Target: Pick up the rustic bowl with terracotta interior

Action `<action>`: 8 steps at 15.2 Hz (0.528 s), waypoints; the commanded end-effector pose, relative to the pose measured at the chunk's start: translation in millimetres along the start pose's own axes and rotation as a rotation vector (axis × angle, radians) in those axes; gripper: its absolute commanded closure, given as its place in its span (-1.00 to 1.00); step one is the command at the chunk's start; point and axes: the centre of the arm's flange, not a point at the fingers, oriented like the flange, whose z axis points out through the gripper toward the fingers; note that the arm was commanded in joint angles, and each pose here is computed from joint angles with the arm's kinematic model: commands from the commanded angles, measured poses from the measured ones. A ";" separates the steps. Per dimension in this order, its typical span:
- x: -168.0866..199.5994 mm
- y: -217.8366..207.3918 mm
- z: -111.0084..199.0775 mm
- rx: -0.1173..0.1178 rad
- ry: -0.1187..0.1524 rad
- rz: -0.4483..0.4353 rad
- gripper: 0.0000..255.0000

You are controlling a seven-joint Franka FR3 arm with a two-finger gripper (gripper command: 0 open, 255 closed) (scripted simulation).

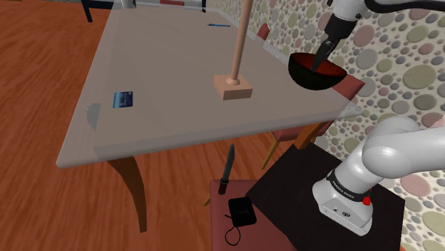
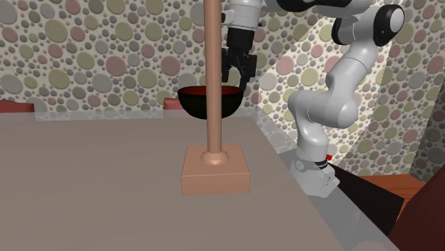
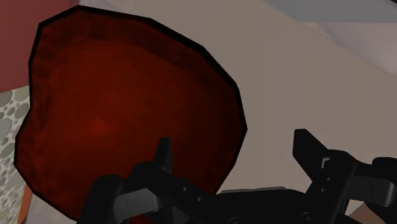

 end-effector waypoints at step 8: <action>-3.6 -2.7 30.6 -0.001 0.000 0.001 1.00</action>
